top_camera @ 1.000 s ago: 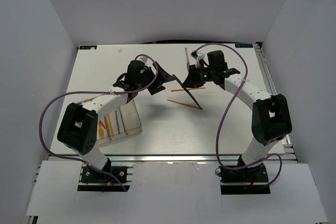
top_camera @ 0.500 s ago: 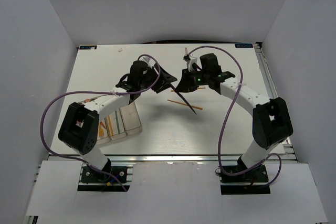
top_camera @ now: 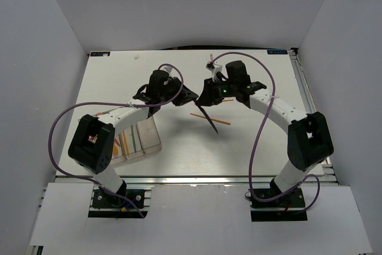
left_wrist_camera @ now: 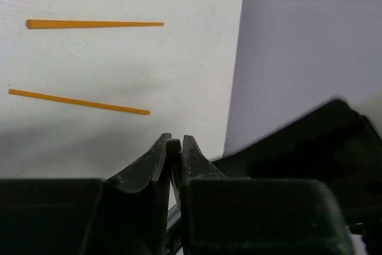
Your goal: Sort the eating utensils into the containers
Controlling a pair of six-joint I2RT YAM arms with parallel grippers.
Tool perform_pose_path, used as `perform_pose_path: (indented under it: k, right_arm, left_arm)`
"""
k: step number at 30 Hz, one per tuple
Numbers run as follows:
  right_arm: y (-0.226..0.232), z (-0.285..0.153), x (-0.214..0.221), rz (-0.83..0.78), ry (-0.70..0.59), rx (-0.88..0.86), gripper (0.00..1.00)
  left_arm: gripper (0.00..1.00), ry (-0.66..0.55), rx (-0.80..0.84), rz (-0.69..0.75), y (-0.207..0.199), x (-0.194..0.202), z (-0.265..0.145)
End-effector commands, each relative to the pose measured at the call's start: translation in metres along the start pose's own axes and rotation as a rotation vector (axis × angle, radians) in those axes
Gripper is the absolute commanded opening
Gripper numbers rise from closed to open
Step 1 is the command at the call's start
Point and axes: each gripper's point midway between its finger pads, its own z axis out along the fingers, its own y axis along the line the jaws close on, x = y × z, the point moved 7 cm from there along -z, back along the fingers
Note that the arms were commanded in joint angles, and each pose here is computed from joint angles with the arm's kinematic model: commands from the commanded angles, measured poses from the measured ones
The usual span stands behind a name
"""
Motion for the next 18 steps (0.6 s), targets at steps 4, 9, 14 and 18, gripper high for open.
perform_pose_path:
  k: [4, 9, 14, 18]
  right_arm:
    - [0.018, -0.01, -0.03, -0.18, -0.074, -0.076, 0.61]
    - [0.01, -0.013, -0.027, -0.228, -0.06, -0.066, 0.89]
    - [-0.005, -0.019, -0.027, -0.225, -0.067, -0.04, 0.89]
    - [-0.015, -0.021, -0.03, -0.223, -0.074, -0.018, 0.89]
  left_arm:
    - [0.0, -0.001, -0.064, 0.104, -0.003, -0.01, -0.032]
    - [0.0, -0.074, -0.187, 0.179, 0.019, -0.036, -0.1]
    - [0.0, -0.139, -0.394, 0.208, 0.041, -0.072, -0.177]
    - [0.0, -0.127, -0.586, 0.271, 0.058, -0.083, -0.21]
